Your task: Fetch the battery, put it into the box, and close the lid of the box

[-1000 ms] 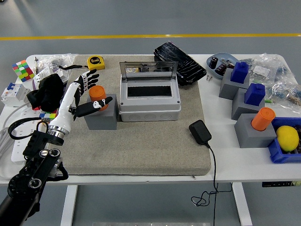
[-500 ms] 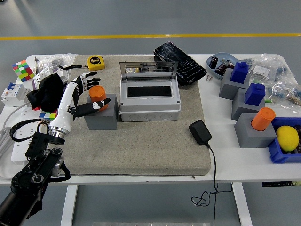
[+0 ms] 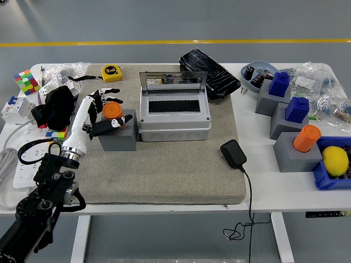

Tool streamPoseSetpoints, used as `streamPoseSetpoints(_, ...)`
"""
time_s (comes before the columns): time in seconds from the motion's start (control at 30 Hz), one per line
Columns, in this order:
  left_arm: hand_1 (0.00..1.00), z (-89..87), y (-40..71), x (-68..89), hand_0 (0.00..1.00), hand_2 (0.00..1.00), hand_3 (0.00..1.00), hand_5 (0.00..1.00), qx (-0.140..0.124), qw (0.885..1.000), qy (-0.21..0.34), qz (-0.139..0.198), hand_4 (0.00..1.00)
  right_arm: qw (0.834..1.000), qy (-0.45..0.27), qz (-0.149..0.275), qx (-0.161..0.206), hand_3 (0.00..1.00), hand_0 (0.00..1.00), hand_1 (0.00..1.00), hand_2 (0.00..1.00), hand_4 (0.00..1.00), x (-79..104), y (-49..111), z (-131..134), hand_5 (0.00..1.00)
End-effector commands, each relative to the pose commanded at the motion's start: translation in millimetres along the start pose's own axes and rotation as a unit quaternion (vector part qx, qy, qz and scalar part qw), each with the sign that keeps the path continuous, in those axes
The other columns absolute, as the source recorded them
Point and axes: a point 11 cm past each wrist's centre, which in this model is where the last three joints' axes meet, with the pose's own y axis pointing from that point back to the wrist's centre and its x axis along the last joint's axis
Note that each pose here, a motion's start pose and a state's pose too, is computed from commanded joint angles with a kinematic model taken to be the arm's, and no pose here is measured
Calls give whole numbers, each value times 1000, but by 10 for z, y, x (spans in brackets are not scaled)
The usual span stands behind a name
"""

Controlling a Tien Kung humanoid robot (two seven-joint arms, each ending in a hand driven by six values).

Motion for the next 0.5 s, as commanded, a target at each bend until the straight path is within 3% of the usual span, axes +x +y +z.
streamPoseSetpoints(0.03,426,-1,-2,0,476,533,637,2,0,1000,1,0,996,1000,0,0,0,746,770,722,730,998,-1,0,0,644)
streamPoseSetpoints(0.07,405,-2,-9,3,476,444,548,2,0,1000,1,0,967,1000,0,-1,0,748,770,721,730,998,-6,-1,2,644)
streamPoseSetpoints(0.23,405,22,-56,27,476,444,548,2,-6,1000,2,4,967,1000,0,-1,-1,748,770,721,730,998,-5,-1,5,644)
streamPoseSetpoints(0.27,328,29,-68,31,391,348,399,2,-7,1000,1,5,885,1000,1,-1,-1,749,771,722,730,998,-5,-1,5,643)
streamPoseSetpoints(0.43,328,14,-97,28,391,348,399,2,-1,1000,2,0,885,1000,2,0,-1,749,771,722,730,998,-4,0,3,643)
streamPoseSetpoints(0.47,281,7,-96,24,311,296,342,2,0,1000,2,-1,801,1000,2,-1,-1,750,769,722,730,998,-5,0,2,642)
streamPoseSetpoints(0.5,281,1,-94,22,311,296,342,2,2,1000,3,-2,801,1000,2,-1,0,750,769,722,730,998,-8,-1,1,642)
